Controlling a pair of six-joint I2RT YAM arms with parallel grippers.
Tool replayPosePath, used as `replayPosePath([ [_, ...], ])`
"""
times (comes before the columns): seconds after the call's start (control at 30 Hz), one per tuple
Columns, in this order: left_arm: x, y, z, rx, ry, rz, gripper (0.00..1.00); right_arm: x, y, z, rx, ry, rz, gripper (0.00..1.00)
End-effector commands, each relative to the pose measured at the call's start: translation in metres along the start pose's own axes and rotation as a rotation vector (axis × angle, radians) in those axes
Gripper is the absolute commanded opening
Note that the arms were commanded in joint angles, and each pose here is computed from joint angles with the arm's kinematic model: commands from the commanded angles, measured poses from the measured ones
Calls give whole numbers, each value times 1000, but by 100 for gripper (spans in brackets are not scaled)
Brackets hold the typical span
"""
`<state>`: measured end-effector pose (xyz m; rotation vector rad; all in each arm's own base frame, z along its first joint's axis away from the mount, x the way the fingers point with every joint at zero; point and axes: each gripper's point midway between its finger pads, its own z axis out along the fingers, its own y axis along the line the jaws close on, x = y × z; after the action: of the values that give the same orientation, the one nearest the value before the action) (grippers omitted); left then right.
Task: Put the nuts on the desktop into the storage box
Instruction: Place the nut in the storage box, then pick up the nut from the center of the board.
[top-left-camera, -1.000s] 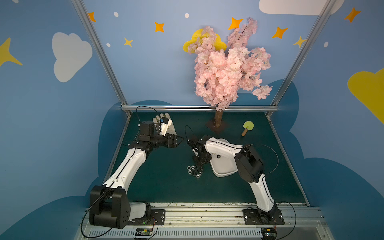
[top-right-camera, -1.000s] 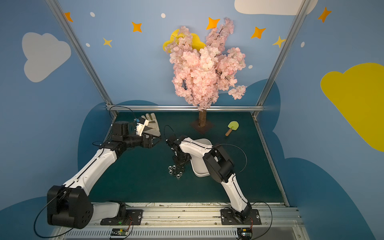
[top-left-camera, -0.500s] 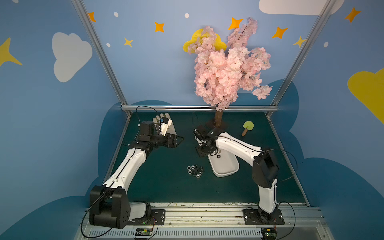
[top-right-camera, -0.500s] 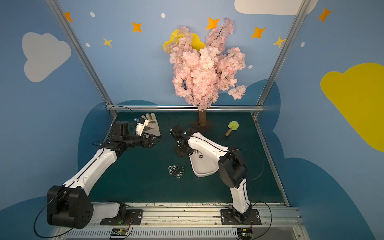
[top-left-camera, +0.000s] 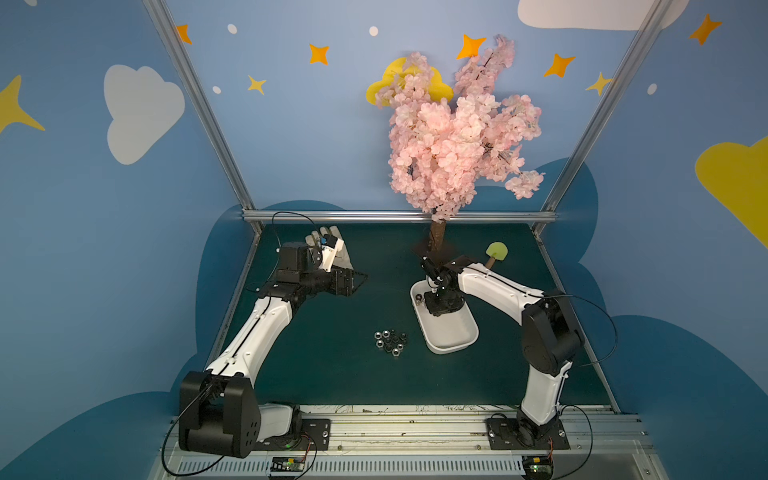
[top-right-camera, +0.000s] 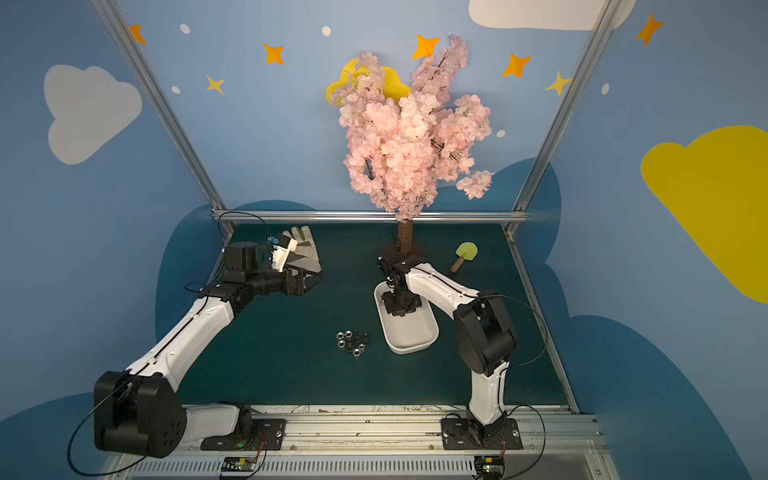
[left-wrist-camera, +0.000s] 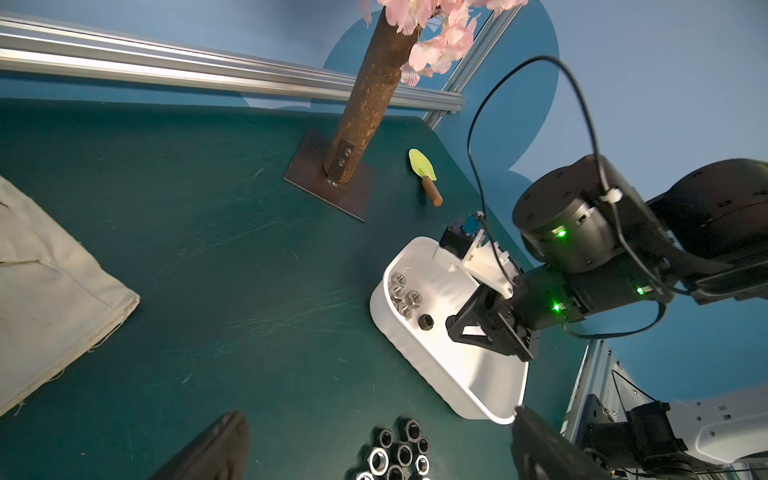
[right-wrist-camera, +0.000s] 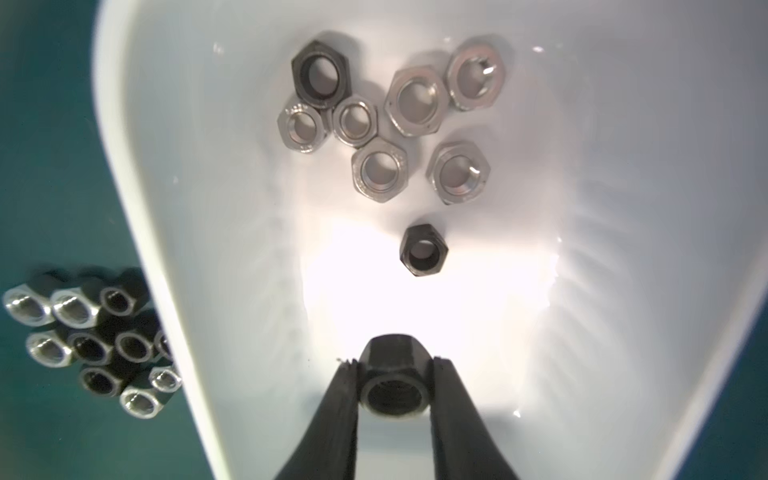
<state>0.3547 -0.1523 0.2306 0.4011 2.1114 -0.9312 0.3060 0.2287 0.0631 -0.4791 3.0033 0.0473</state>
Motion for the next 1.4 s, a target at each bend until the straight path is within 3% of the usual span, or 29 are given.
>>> replayPosePath([
  [0.0,-4,-2,-3,-3,-17,21,100,-2,11,7,-19,22,-18,18],
  [0.37,-2,1,-3,-20,-12,20,100,-16,12,34,15,72,-34,21],
  [0.57,-2,1,-4,-23,-12,22,100,-25,-1,38,53,69,-21,29],
  [0.83,-1,1,-4,-23,-10,20,100,-41,-2,8,52,-15,-27,49],
  [0.97,-1,0,-5,-25,-10,20,100,-48,3,-26,38,-100,-35,53],
  [1.17,-2,2,-6,-41,-15,22,100,-49,52,-71,-89,-214,-150,52],
  [1.37,-2,3,-8,-56,-21,23,100,-33,113,-55,-172,-161,-265,52],
])
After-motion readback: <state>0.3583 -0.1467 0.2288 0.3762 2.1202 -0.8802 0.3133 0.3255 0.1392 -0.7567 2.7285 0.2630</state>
